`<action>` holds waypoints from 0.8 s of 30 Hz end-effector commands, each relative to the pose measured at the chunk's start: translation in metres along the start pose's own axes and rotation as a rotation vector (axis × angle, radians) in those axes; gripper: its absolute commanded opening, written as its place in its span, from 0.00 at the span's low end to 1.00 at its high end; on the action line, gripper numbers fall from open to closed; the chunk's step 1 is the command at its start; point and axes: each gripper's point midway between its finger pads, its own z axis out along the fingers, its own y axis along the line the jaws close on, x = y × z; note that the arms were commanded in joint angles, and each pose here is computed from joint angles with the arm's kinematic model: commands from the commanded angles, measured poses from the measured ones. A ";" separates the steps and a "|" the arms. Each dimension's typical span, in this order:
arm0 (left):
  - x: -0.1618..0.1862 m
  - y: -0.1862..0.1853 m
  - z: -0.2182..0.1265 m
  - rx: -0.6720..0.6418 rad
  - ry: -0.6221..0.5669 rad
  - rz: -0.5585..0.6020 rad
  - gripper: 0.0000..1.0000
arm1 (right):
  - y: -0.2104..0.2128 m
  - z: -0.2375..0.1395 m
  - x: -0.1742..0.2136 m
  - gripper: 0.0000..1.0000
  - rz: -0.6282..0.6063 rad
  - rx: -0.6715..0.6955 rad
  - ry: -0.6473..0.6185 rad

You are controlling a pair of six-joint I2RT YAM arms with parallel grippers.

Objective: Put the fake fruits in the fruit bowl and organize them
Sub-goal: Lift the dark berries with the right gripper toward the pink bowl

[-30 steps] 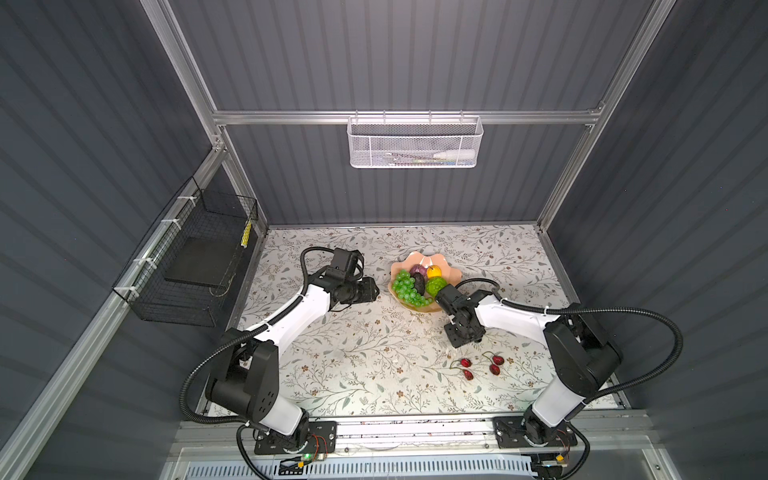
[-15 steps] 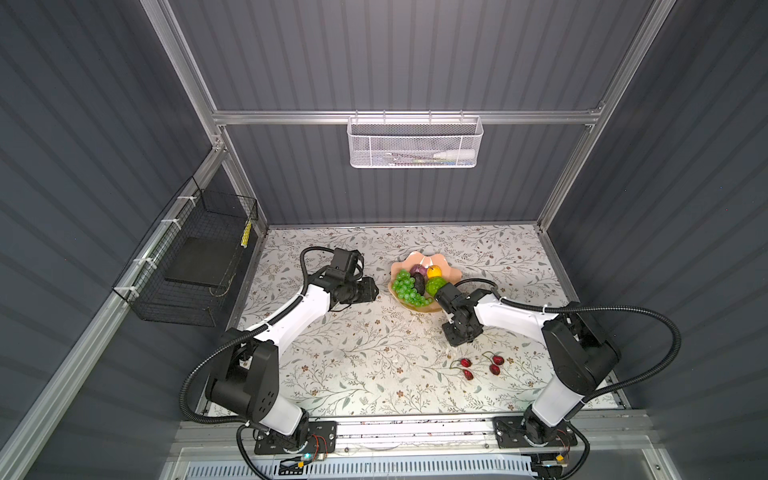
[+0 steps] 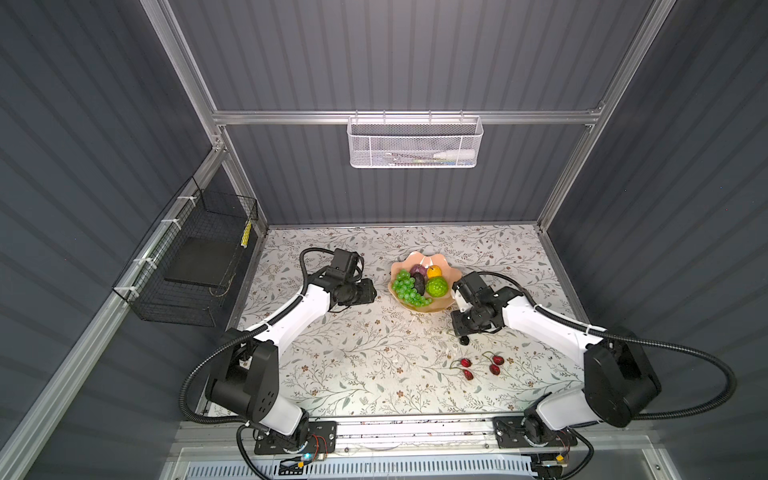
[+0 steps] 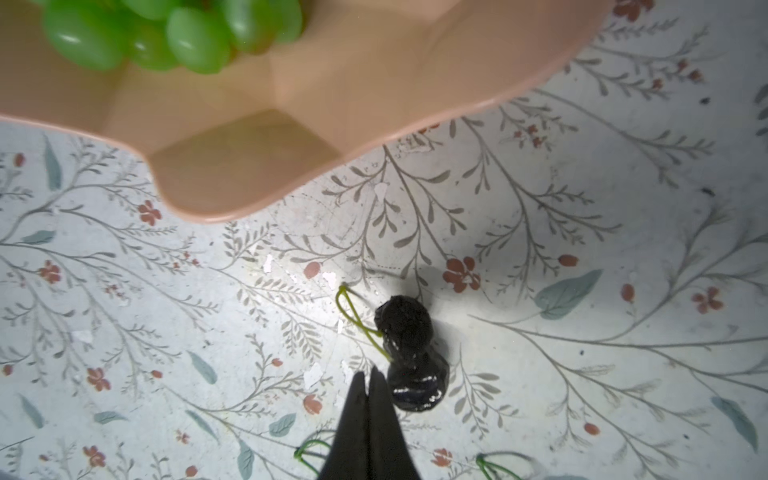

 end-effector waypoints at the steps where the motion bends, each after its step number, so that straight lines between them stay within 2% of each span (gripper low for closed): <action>1: -0.008 -0.007 -0.014 0.005 -0.027 0.017 0.49 | 0.006 -0.021 -0.016 0.01 0.029 -0.064 -0.053; 3: -0.010 -0.008 -0.017 0.005 -0.042 0.015 0.50 | 0.007 -0.031 -0.024 0.00 0.025 -0.077 -0.079; 5: -0.012 -0.007 -0.021 0.000 -0.058 0.015 0.50 | 0.006 -0.034 -0.026 0.06 -0.005 -0.062 -0.073; 11: -0.007 -0.003 -0.019 -0.013 -0.044 0.006 0.52 | -0.004 -0.013 -0.008 0.12 -0.058 0.053 0.033; 17: -0.004 -0.002 -0.016 -0.013 -0.038 0.002 0.55 | 0.010 0.011 0.010 0.28 -0.264 0.208 0.108; 24: -0.004 0.000 -0.016 -0.024 -0.036 0.011 0.59 | 0.005 0.021 0.000 0.43 -0.389 0.283 0.102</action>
